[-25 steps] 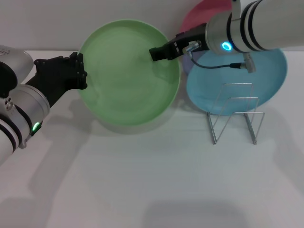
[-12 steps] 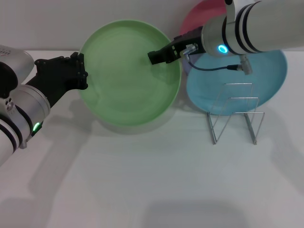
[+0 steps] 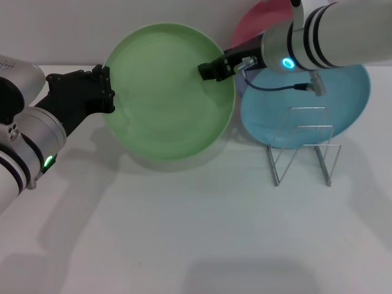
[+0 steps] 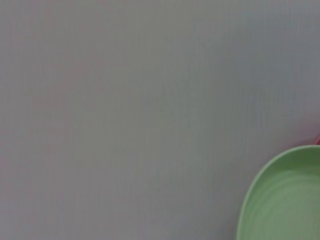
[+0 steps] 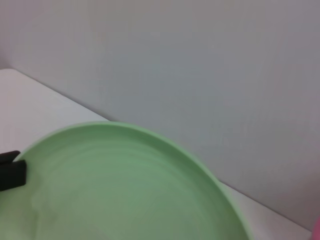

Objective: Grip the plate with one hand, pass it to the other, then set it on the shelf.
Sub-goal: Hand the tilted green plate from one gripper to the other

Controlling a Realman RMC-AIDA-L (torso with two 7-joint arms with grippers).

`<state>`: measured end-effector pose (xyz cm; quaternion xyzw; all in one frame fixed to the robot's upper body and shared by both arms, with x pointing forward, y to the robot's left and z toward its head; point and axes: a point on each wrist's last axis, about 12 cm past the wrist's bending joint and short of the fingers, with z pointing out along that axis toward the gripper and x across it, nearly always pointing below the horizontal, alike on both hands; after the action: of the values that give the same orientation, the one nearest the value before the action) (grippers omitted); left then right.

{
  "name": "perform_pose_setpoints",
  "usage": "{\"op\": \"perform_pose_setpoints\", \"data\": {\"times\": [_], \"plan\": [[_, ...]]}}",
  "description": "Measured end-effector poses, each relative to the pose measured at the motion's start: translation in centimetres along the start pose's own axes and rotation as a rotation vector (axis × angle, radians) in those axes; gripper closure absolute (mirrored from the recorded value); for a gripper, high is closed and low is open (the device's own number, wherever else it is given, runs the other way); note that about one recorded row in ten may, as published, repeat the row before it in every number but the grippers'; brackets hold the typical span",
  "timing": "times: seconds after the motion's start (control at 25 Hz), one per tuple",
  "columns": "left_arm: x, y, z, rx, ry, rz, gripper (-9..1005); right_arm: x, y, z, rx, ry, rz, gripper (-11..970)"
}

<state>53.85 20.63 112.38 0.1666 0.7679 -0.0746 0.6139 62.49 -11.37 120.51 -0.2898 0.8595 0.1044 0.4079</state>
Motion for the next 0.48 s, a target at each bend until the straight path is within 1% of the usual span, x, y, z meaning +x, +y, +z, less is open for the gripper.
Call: {"op": "perform_pose_setpoints", "data": {"times": [0.2,0.48], "plan": [[-0.06,-0.06,0.04,0.001,-0.002,-0.001,881,-0.04,0.11,0.03,-0.001,0.000,-0.005,316],[-0.06,-0.07,0.04,0.001,-0.002,-0.003,876,-0.13,0.16,-0.07,0.000,0.006,-0.013,530]]}}
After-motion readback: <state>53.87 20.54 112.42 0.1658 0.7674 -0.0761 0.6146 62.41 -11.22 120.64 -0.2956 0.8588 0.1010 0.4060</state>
